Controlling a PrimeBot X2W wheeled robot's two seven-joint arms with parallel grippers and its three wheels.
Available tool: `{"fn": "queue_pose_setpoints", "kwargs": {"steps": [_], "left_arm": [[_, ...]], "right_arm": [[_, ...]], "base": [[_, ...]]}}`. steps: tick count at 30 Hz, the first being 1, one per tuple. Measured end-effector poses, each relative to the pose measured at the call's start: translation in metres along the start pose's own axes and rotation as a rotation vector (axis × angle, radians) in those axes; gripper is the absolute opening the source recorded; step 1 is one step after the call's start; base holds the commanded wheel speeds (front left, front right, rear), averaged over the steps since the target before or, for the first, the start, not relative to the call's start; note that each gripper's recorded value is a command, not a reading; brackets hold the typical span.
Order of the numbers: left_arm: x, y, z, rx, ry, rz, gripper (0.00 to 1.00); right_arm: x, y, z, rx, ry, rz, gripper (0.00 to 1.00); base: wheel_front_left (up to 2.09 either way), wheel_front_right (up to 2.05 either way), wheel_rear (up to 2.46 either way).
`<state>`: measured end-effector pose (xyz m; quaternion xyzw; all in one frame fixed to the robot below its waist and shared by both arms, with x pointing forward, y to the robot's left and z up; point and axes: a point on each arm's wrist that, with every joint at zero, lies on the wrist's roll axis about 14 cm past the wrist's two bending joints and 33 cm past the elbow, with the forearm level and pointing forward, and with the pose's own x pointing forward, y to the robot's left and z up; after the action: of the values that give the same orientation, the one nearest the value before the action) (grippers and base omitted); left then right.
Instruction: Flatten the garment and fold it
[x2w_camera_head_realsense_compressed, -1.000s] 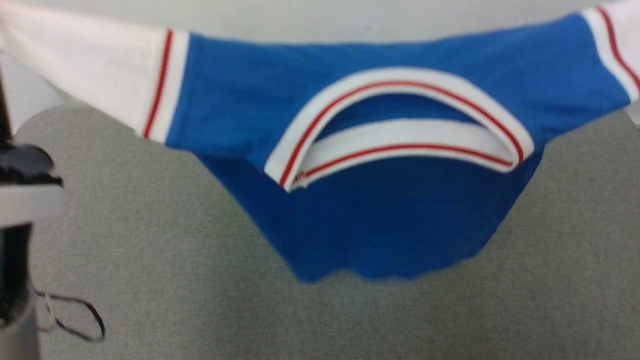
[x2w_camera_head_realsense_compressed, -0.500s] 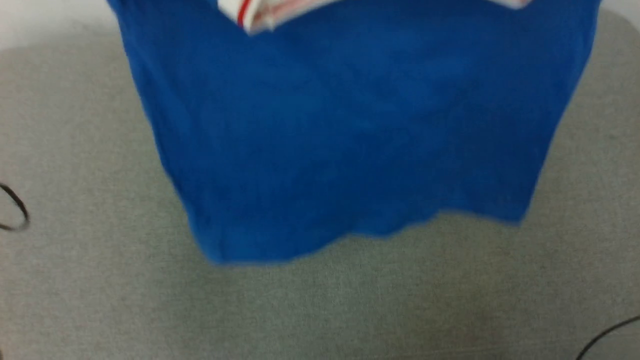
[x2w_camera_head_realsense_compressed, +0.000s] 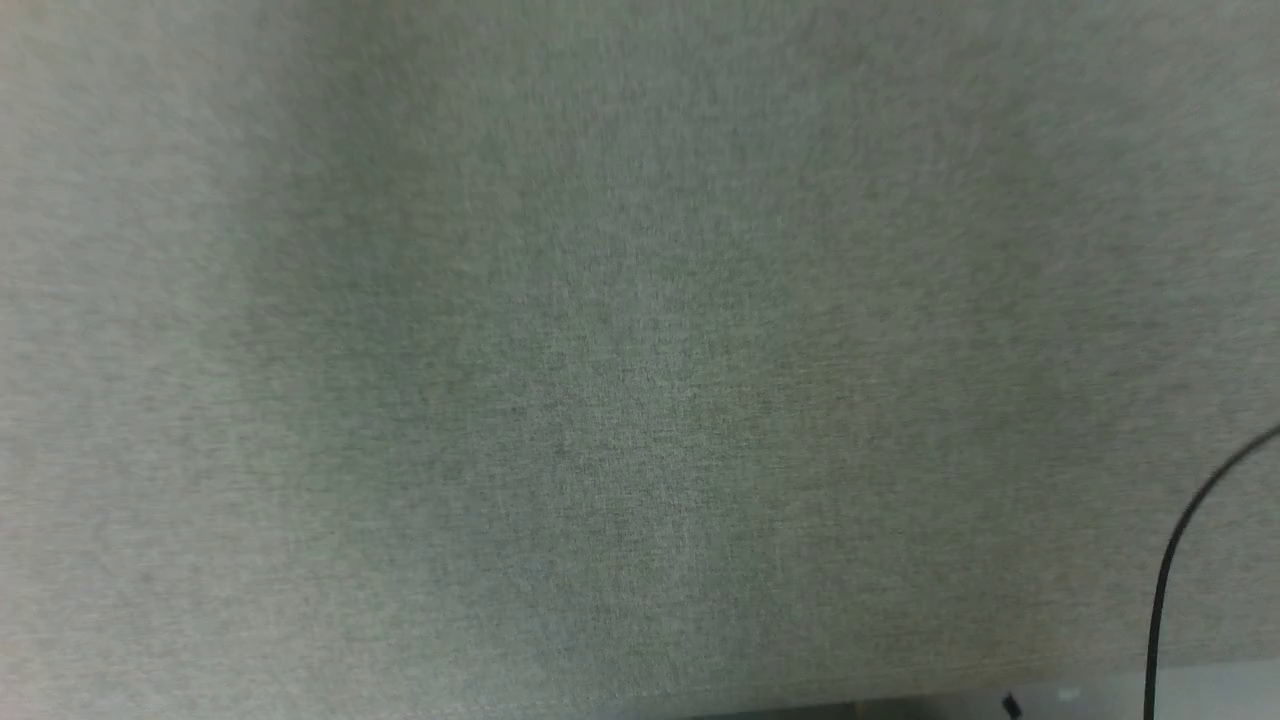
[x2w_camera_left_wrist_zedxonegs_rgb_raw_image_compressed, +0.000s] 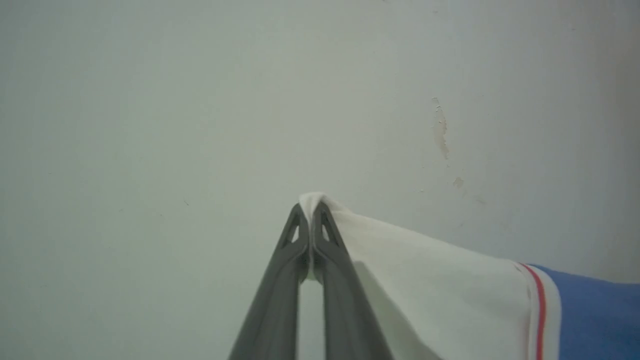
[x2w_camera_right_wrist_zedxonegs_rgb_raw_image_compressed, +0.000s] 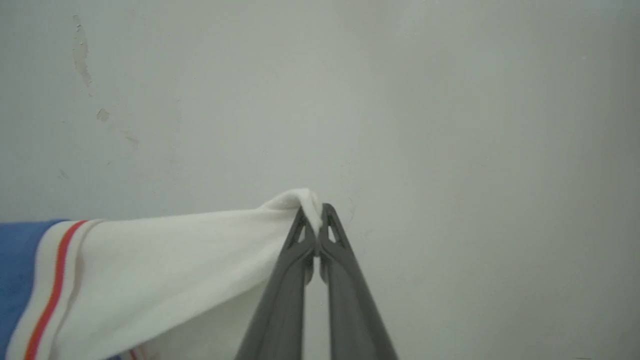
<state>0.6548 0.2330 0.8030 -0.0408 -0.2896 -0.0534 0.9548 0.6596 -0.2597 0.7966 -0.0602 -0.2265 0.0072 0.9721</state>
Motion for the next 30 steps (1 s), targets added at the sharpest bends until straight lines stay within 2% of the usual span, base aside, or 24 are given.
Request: {"fn": "queue_pose_setpoints", "kwargs": {"steps": [7,13,17,22,27,30], "left_arm": [[0.023,0.015,-0.06,-0.013,-0.036,0.059,0.0],[0.003,0.022,-0.148,-0.001,0.115,0.057,0.0],[-0.031,0.026,-0.191,0.03,0.233,0.043,0.0],[-0.095,0.03,-0.235,0.075,0.42,0.023,0.0],[-0.172,0.046,-0.255,0.105,0.644,0.042,0.0],[-0.205,0.055,-0.248,0.095,0.744,0.07,0.0]], "right_arm": [[0.028,0.023,-0.074,0.025,0.022,0.006,0.0],[0.019,0.051,-0.158,0.056,0.138,0.05,0.0],[-0.009,0.064,-0.208,0.085,0.246,0.076,0.0],[-0.057,0.073,-0.247,0.105,0.387,0.107,0.0],[-0.114,0.066,-0.262,0.079,0.527,0.133,0.0],[-0.143,0.053,-0.258,0.097,0.604,0.114,0.0]], "base": [[0.0,0.0,0.0],[0.0,0.0,0.0],[0.0,0.0,0.0],[0.0,0.0,0.0],[0.0,0.0,0.0],[0.0,0.0,0.0]]}}
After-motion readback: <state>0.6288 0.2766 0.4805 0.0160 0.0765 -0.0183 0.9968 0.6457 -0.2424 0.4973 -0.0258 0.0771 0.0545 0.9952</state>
